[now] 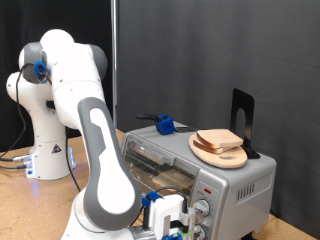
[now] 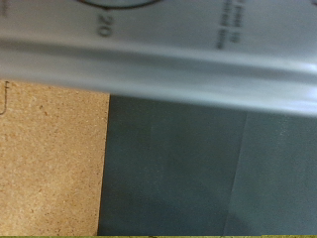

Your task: Make a piece of toast with the oven

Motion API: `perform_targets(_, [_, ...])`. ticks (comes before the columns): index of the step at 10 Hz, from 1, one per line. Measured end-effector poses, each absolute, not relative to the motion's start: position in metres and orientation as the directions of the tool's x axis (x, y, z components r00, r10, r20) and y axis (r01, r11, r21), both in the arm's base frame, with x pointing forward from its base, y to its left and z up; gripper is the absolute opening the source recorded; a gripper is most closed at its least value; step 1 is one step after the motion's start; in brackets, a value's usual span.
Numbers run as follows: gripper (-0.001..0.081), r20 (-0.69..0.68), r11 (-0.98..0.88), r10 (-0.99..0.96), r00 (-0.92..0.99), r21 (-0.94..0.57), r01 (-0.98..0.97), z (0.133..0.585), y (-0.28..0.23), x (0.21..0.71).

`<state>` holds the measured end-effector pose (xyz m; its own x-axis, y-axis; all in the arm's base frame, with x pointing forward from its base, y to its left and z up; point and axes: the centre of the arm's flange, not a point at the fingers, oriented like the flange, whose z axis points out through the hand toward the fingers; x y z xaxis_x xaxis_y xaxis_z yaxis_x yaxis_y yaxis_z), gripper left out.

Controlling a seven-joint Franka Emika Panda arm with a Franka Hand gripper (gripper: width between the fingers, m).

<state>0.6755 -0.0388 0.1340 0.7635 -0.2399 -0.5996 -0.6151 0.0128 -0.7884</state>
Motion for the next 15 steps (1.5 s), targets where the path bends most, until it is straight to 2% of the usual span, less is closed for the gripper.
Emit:
perform_targets(1, [0.0091, -0.599, 0.012, -0.245, 0.762, -0.788, -0.616, 0.135, -0.039, 0.675])
perform_targets(3, [0.0093, -0.574, 0.013, -0.252, 0.779, -0.807, -0.590, 0.135, -0.039, 0.674])
perform_targets(7, [0.0093, -0.437, 0.022, -0.268, 0.859, -0.894, -0.448, 0.132, -0.038, 0.669])
perform_targets(15, [0.0095, -0.230, 0.066, -0.299, 0.926, -0.973, -0.220, 0.125, -0.036, 0.662])
